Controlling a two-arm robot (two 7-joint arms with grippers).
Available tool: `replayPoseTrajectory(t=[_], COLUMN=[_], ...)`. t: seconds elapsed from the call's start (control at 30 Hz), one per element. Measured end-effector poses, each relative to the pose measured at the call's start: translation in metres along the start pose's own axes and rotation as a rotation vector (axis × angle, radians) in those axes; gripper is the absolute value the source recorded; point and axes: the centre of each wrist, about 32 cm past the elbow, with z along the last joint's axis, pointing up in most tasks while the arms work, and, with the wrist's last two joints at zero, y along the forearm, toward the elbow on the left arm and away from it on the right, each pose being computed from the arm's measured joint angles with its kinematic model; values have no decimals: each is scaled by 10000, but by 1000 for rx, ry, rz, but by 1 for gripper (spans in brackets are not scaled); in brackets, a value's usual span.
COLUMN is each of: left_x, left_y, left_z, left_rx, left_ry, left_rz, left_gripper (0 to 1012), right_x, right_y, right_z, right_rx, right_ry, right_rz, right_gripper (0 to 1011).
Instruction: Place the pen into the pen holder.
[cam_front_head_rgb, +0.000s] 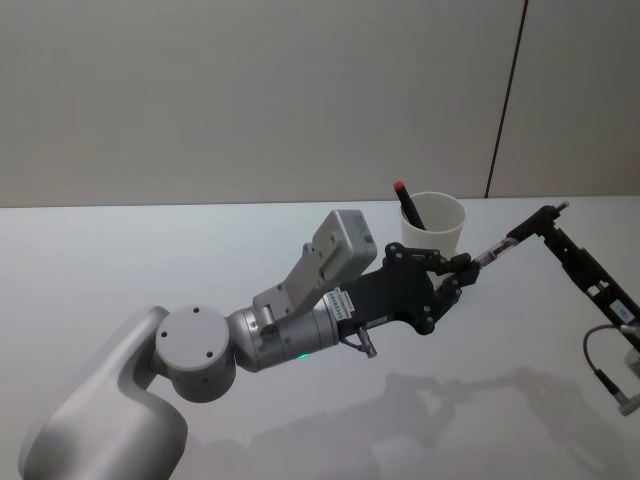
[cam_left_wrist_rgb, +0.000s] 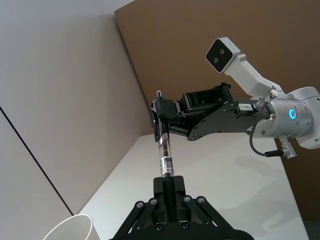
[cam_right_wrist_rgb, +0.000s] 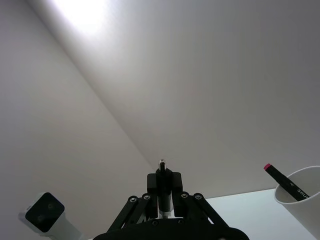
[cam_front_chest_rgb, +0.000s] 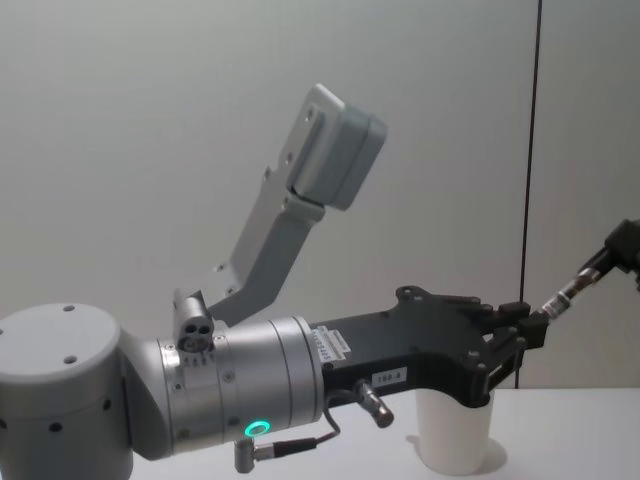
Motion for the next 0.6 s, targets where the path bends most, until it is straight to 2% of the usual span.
replayPoseTrajectory(t=[0.17,0.27,0.4,0.6], left_x=[0,0,0,0], left_y=[0,4,4,2], left_z=[0,-3,-4,-4], left_rx=[0,5,5,4], left_ry=[0,1,1,1], left_rz=[0,0,0,0], left_gripper=[131,171,335,507], right_x=[-7,-9,-13,-18], right_y=[5,7,11,15], right_z=[4,14,13,16], right_rx=[11,19,20,19], right_ry=[2,0,0,-4], right_rz=[-5,-6,-7,-7], right_gripper=[151,149,149,149])
